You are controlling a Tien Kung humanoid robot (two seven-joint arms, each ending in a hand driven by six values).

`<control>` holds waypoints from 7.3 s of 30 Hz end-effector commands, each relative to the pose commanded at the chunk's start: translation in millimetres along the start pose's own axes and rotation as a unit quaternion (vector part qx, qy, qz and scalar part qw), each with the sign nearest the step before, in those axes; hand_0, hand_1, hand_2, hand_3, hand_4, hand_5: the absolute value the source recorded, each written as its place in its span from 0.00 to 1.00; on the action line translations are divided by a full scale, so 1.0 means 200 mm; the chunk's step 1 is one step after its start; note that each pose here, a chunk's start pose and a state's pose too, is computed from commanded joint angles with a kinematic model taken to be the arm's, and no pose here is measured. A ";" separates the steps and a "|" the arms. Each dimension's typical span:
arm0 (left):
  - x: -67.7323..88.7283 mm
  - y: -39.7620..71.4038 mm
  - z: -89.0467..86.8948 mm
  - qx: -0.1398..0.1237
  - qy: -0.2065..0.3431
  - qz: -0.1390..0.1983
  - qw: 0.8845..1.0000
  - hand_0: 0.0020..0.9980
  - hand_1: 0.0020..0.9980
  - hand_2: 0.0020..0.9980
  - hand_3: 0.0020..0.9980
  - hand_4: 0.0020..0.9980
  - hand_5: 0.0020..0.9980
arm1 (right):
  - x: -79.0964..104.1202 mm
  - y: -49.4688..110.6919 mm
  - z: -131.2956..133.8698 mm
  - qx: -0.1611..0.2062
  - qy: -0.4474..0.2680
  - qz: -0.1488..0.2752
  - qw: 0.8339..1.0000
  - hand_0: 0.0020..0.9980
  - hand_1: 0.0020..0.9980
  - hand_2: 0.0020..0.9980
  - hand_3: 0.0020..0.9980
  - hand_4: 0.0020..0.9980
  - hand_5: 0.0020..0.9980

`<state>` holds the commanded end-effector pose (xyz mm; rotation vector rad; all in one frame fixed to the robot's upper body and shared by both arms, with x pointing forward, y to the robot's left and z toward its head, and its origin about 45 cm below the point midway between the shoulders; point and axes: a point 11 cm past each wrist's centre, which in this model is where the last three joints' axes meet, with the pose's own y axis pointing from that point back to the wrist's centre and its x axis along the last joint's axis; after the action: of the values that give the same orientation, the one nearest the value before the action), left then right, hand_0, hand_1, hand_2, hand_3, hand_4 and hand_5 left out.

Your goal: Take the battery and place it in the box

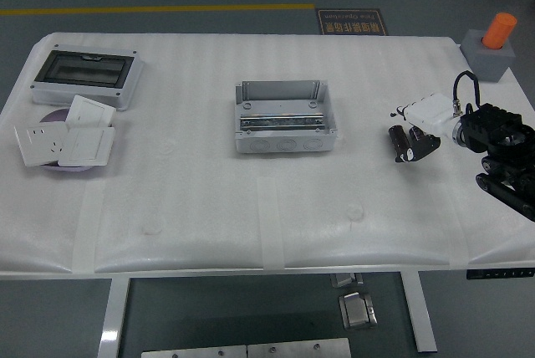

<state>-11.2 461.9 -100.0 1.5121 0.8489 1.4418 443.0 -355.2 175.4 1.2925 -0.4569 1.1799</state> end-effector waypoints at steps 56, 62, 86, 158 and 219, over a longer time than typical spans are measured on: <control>-0.01 0.00 0.03 -0.009 -0.010 0.000 1.000 0.59 0.62 0.51 0.65 0.58 0.34 | -0.02 -0.01 -0.08 0.025 -0.025 0.026 0.999 0.63 0.66 0.74 0.76 0.63 0.29; -0.01 0.00 0.02 -0.007 -0.013 -0.002 1.000 0.59 0.62 0.51 0.65 0.58 0.34 | 0.00 0.00 -0.08 0.028 -0.022 0.031 0.999 0.63 0.66 0.74 0.76 0.63 0.29; -0.01 0.00 0.03 -0.009 -0.018 -0.002 1.000 0.59 0.62 0.50 0.65 0.57 0.34 | -0.04 -0.01 0.00 0.001 -0.055 0.003 0.999 0.66 0.69 0.77 0.86 0.99 0.53; -0.03 0.00 0.06 -0.017 -0.026 -0.006 1.000 0.59 0.62 0.49 0.64 0.56 0.33 | -0.05 -0.02 0.01 -0.007 -0.071 0.033 0.997 0.64 0.67 0.72 0.73 0.72 0.50; -0.02 0.00 0.09 -0.033 -0.026 0.006 0.999 0.59 0.62 0.51 0.65 0.57 0.35 | 0.01 0.02 0.03 -0.011 -0.091 0.071 0.993 0.62 0.65 0.71 0.72 0.67 0.44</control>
<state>5.3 455.5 -101.2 1.5015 0.7552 1.4182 442.6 -360.0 179.7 1.3715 -0.7028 1.1763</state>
